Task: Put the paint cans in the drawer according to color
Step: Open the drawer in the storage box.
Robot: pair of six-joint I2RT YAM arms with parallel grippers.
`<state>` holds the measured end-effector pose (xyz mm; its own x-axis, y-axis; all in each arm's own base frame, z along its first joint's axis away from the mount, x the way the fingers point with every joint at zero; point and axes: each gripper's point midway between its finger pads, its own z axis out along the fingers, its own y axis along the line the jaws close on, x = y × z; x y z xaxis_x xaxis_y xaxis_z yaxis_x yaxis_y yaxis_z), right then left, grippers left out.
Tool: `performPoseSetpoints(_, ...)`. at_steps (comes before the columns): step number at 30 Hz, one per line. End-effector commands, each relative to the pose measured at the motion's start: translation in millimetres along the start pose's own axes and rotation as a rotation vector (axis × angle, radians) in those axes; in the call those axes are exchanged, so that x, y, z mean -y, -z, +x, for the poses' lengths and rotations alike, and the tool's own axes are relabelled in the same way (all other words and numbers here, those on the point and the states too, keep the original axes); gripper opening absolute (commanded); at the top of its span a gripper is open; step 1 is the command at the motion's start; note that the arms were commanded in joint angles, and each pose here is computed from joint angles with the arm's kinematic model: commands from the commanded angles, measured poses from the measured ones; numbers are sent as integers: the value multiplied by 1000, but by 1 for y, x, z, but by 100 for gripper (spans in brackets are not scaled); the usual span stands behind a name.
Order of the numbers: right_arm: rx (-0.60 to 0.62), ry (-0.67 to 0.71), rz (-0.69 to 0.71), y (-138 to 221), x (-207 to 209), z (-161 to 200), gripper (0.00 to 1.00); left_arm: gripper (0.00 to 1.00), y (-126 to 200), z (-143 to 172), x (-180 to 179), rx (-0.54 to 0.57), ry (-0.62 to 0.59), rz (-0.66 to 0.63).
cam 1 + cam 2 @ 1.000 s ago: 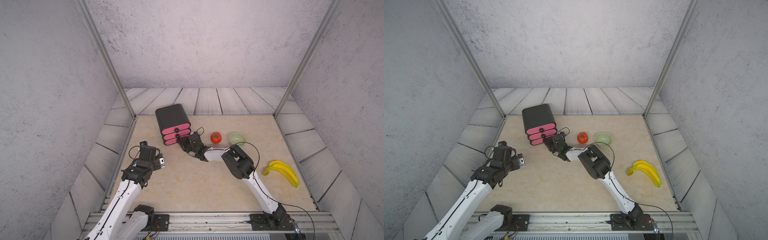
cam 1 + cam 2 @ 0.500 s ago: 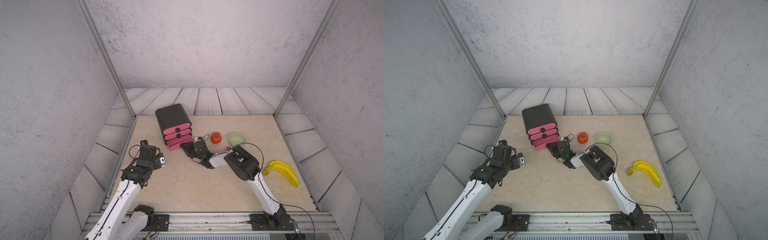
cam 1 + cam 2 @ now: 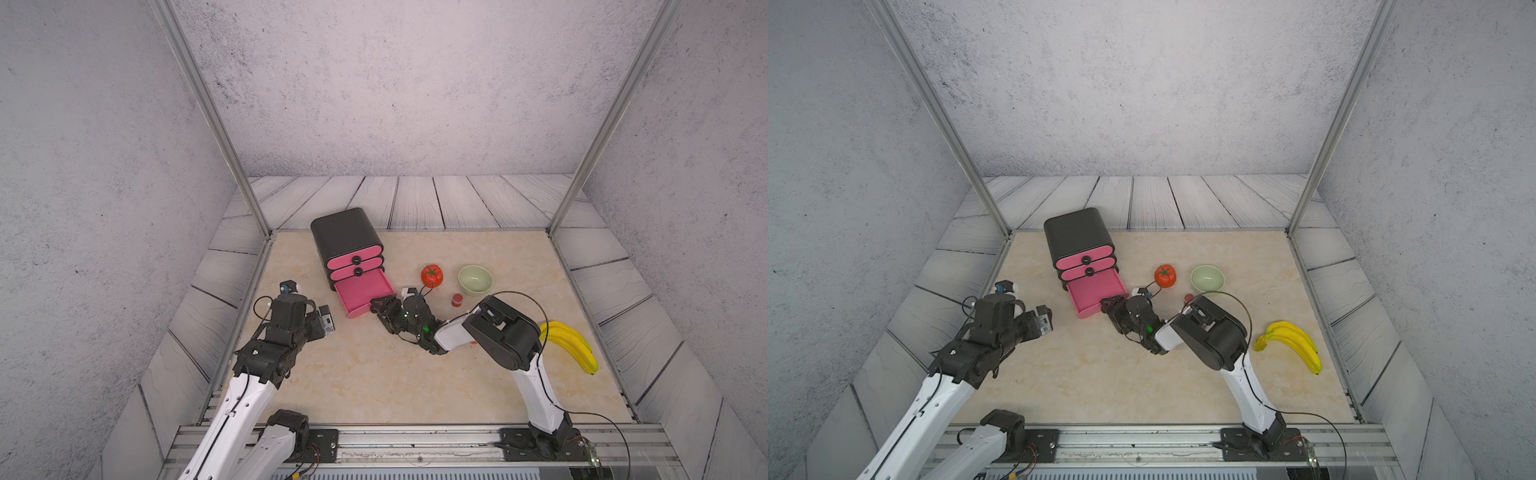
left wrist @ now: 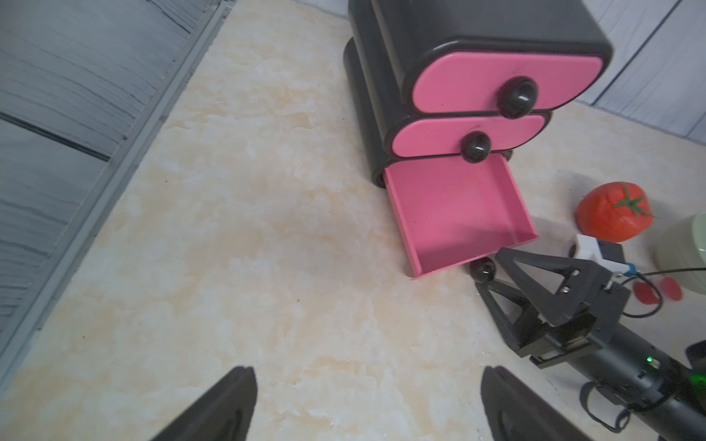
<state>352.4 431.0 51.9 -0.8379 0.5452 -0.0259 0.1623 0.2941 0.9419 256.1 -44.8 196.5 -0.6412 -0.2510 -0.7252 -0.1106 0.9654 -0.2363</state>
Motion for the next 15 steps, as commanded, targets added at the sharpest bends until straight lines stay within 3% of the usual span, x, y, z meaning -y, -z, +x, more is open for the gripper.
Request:
performPoseSetpoints(1, -38, 43, 106, 29, 8, 6, 73, 99, 8, -3, 31, 18, 9, 184)
performPoseSetpoints(7, -95, 238, 119, 90, -16, 12, 71, 96, 16, -12, 87, 32, 93, 515)
performPoseSetpoints(12, -96, 712, 251, 168, -43, 4, 71, 93, 7, -8, 121, -76, 198, 684)
performPoseSetpoints(15, 47, 967, 411, 227, -46, -27, 73, 92, -3, 5, 144, -168, 170, 706)
